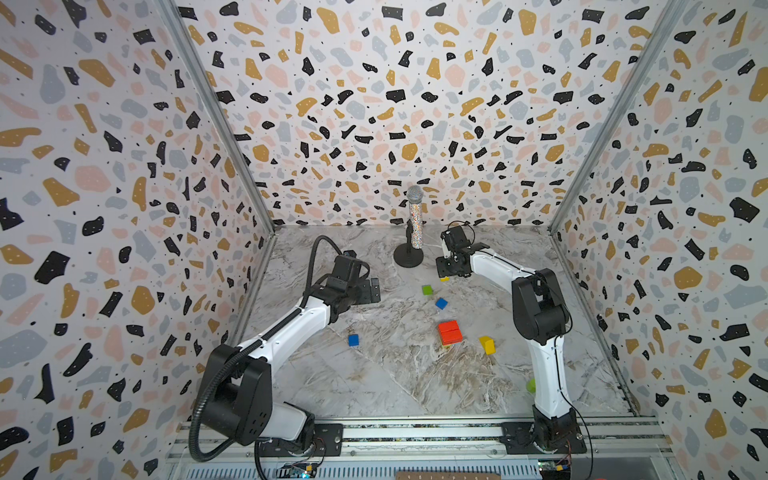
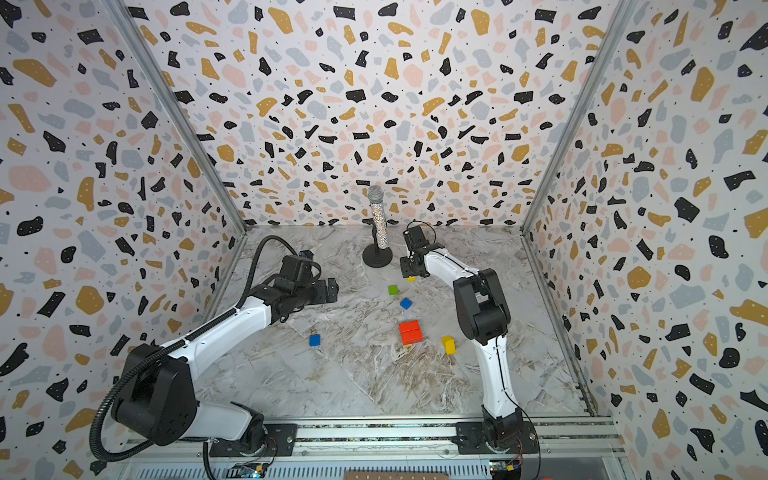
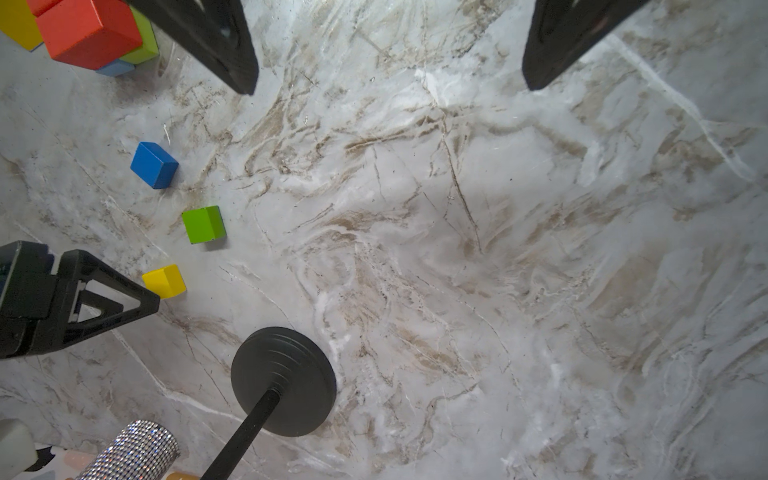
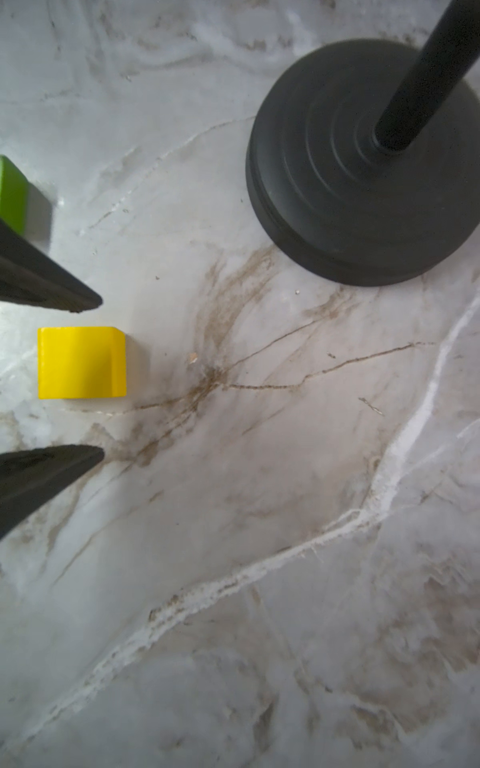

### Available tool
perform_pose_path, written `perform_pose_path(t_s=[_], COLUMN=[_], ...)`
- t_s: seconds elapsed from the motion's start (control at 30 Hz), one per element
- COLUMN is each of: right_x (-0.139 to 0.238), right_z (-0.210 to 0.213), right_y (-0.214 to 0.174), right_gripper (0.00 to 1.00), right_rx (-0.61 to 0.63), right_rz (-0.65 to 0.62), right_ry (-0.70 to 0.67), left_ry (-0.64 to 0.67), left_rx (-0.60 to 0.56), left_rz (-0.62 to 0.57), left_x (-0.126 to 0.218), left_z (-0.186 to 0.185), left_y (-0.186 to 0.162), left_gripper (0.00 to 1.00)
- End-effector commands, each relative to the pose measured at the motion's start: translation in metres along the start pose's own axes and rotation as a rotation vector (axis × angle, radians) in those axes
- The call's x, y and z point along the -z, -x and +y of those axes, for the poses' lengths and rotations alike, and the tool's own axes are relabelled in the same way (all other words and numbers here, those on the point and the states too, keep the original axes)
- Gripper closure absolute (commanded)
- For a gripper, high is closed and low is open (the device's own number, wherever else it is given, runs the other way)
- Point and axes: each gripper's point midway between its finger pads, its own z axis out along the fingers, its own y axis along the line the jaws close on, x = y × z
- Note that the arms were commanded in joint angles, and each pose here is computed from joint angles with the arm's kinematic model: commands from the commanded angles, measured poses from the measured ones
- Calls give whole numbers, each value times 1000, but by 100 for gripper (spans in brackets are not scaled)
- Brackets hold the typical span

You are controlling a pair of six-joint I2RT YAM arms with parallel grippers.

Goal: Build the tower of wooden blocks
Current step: 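Move the right gripper toward the yellow block near the black stand, then lower the right gripper and close on the yellow block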

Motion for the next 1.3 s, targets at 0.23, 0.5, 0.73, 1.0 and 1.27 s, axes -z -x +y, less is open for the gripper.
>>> perform_pose_path(t_s=[0.23,0.5,0.73,1.0,1.27], right_x=[-7,-11,-13,-15,-18], right_z=[2,6,7,7,8], right_y=[-8,-12,-14,-17,-22], right_gripper=[44,41,49,55,64], right_rx=[2,5,9,13,9], right_rz=[42,52,57,67,80], right_ry=[17,26,27,25,27], left_ry=[-19,-24,-26,-30,-31], left_rx=[-14,-10,-8,-6,1], left_rz=[-30,-30,-35,-34,-36], left_x=[4,4,5,6,7], left_z=[-6,-6,-5,-5,-4], left_y=[13,14,16,15,16], left_gripper=[0,0,0,0,0])
